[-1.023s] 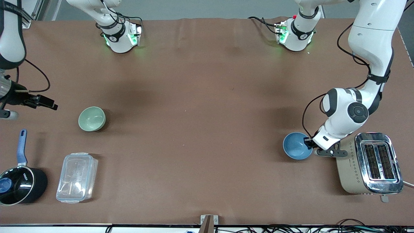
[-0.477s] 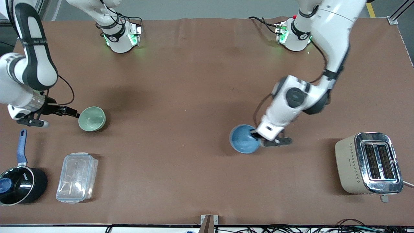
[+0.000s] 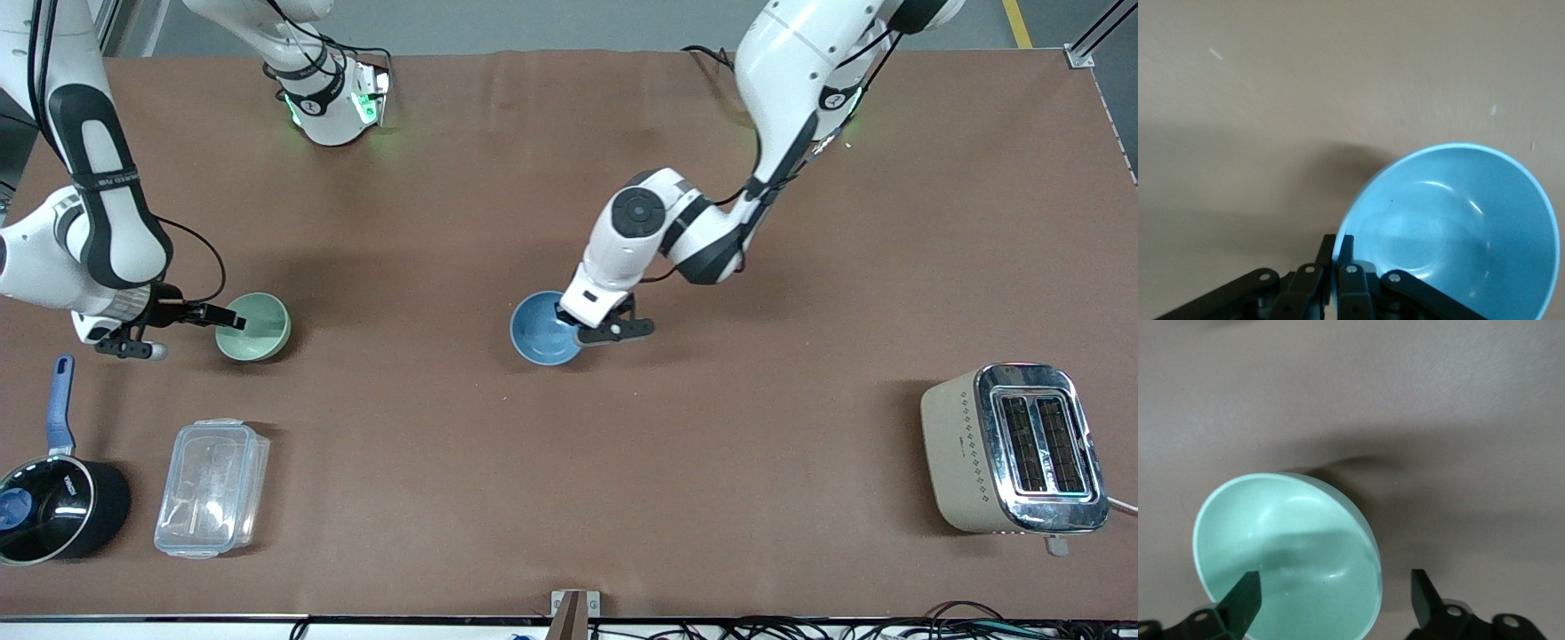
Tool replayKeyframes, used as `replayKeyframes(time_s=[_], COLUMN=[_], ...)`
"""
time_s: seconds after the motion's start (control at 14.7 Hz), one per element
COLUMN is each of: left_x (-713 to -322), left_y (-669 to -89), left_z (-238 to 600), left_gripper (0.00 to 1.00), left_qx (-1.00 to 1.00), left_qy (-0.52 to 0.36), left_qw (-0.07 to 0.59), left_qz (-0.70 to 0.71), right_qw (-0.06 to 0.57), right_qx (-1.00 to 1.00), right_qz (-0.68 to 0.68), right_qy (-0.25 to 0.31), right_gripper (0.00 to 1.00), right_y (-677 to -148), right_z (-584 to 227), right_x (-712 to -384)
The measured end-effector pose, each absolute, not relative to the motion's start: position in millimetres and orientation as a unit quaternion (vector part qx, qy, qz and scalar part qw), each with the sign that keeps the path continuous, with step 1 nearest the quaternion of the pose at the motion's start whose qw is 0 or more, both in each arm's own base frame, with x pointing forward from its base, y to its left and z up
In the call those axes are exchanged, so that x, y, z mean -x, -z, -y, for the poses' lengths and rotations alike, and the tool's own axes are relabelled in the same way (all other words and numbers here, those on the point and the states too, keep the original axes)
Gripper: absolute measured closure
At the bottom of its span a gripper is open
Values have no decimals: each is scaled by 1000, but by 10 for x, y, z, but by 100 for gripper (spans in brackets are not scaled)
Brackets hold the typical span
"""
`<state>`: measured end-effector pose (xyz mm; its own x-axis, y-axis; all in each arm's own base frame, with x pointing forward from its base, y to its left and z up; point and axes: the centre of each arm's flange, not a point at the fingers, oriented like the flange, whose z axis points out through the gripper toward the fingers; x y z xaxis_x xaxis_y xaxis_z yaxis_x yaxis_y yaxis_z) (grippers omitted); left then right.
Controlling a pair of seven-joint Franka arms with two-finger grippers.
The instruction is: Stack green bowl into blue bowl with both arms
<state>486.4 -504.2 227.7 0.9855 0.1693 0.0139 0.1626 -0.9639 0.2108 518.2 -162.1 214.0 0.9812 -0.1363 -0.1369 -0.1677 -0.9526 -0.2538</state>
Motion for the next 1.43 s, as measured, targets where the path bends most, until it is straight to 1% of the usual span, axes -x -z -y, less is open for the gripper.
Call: replayKeyframes(time_s=[0.07, 0.14, 0.2, 0.34, 0.41, 0.48, 0.55, 0.61, 0.68, 0.75, 0.82, 0.89, 1.02, 1.16, 1.3, 1.43], left_x=[-4813, -4774, -4763, -4815, -4892, -5006, -5150, -5316, -5502, -5682, -5847, -5988, -6220, -6355, -6343, -6215], left_y=[-2144, -2026, -1935, -1892, -1946, -2056, -2228, -2472, -2782, -3128, -3497, -3846, -4448, -4917, -5378, -5790], left_z=[5149, 5229, 5274, 5287, 5264, 5223, 5145, 5035, 4879, 4682, 4444, 4177, 3559, 2880, 2240, 1794], left_gripper=[95, 95, 90, 73, 60, 51, 42, 35, 22, 14, 4, 0, 0, 0, 0, 0], left_qx=[-991, -992, -992, -992, -991, -991, -991, -992, -993, -994, -995, -995, -995, -996, -997, -997], left_qy=[-10, -5, -1, -3, -9, -22, -35, -46, -52, -56, -58, -63, -76, -75, -65, -57], left_qw=[104, 103, 102, 104, 106, 108, 100, 85, 63, 42, 25, 16, 6, -11, -30, -42], left_qz=[-78, -74, -73, -75, -79, -80, -81, -83, -85, -84, -81, -79, -70, -47, -23, 0], right_qw=[136, 139, 140, 141, 143, 145, 146, 147, 147, 147, 147, 148, 158, 172, 177, 177], right_qx=[986, 985, 985, 985, 985, 984, 984, 985, 985, 985, 985, 985, 984, 982, 981, 980], right_qz=[-77, -75, -71, -67, -69, -71, -72, -72, -72, -72, -71, -69, -67, -70, -74, -80], right_qy=[-63, -66, -68, -71, -71, -69, -66, -63, -60, -57, -53, -49, -45, -45, -43, -45], right_gripper=[3, 8, 19, 42, 52, 62, 74, 82, 93, 96, 96, 96, 96, 96, 96, 96], right_y=[-2072, -2019, -1978, -1935, -1929, -1932, -1943, -1958, -1979, -2002, -2033, -2084, -2273, -2543, -2815, -2969], right_z=[1621, 1619, 1619, 1622, 1628, 1634, 1642, 1649, 1654, 1657, 1658, 1651, 1598, 1442, 1093, 694], right_x=[-5167, -5156, -5146, -5134, -5131, -5134, -5144, -5161, -5184, -5208, -5234, -5264, -5331, -5411, -5509, -5579])
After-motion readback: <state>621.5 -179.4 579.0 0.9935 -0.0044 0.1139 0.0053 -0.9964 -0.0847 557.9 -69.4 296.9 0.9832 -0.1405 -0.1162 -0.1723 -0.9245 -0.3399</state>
